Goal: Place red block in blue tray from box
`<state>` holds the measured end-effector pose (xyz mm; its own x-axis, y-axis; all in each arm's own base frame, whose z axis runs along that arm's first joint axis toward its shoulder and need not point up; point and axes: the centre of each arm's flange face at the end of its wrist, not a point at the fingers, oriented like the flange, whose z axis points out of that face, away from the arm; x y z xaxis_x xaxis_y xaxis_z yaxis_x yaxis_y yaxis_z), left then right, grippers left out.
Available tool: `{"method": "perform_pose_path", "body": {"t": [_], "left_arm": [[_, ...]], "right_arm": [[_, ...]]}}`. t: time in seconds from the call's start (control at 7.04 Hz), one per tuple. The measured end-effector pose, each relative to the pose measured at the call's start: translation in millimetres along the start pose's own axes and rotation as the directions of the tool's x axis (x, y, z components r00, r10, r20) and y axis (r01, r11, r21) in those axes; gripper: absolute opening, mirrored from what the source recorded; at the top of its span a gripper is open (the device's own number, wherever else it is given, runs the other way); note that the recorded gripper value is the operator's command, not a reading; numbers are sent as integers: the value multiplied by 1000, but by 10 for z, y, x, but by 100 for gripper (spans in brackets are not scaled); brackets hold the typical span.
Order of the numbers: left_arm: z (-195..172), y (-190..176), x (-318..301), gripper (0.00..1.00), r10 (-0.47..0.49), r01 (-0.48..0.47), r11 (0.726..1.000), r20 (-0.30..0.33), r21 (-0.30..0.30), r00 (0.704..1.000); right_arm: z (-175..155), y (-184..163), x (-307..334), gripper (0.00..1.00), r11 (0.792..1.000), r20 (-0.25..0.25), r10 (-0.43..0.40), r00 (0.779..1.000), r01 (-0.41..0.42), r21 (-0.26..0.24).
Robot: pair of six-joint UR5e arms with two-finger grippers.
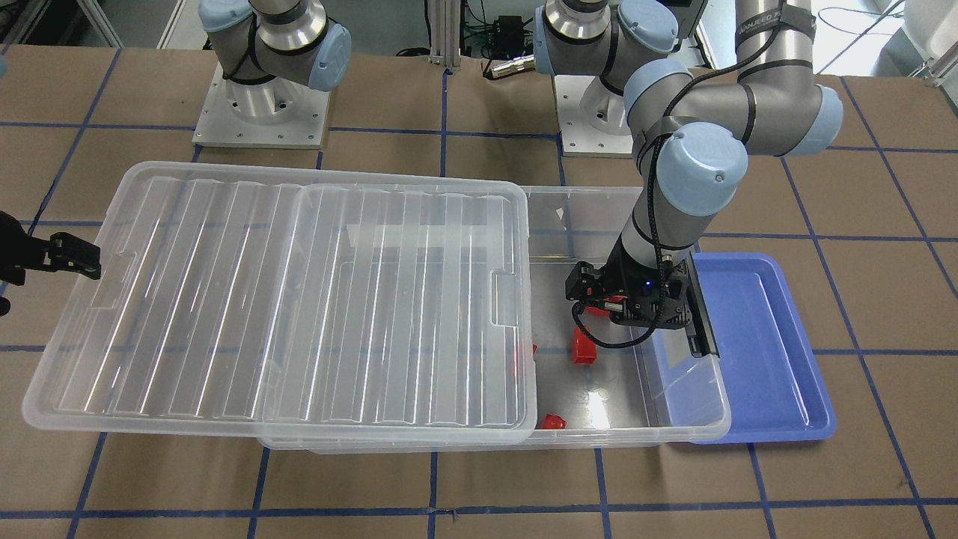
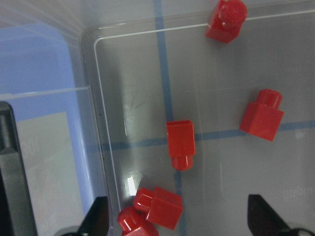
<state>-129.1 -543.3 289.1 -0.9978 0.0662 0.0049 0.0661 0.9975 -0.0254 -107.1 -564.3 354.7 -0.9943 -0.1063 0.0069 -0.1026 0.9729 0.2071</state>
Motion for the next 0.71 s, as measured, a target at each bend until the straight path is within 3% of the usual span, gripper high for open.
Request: {"method": "perform_pose_path", "body": {"t": [0.71], "left_arm": [[613,-53,115,100,-33,32,999,-36,-13,999]], "right_arm": [[-252,82,-64,100,999,-3,18,1000,-17,41]]}}
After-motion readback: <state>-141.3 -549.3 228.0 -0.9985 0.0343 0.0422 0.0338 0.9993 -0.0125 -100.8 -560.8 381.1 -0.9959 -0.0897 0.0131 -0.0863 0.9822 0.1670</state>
